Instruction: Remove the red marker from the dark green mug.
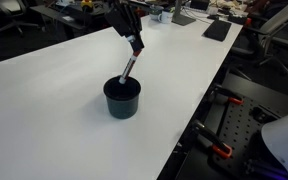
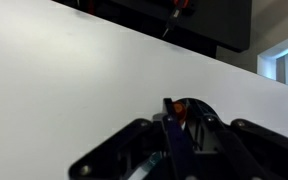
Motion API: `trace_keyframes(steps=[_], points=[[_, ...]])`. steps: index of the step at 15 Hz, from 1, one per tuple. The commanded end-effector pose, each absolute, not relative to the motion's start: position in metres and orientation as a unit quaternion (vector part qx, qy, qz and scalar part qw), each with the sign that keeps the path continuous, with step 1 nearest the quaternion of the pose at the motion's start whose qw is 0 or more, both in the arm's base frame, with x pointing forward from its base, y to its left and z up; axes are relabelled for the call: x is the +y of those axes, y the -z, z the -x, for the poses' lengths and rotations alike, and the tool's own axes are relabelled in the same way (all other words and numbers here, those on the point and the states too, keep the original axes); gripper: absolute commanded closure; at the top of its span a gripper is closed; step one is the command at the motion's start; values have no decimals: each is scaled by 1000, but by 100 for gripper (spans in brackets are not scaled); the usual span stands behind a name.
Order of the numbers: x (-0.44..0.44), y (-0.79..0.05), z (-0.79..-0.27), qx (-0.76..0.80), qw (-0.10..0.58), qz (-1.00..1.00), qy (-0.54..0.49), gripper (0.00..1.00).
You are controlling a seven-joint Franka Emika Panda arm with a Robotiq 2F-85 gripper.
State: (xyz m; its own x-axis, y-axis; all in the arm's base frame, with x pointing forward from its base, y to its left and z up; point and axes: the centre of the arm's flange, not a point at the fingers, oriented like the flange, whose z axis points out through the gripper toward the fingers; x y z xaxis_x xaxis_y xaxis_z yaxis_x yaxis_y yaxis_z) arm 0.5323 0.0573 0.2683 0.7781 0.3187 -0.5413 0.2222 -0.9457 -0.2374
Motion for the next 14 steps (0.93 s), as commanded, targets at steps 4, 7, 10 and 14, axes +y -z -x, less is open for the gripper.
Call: trace_keyframes(steps=[4, 7, 10, 14], points=[[46, -329, -478, -76, 44, 964, -250, 96], [45, -333, -471, -58, 32, 965, -255, 96], [48, -313, -473, -55, 26, 959, -276, 96], [45, -275, -474, -15, -11, 948, -317, 96]])
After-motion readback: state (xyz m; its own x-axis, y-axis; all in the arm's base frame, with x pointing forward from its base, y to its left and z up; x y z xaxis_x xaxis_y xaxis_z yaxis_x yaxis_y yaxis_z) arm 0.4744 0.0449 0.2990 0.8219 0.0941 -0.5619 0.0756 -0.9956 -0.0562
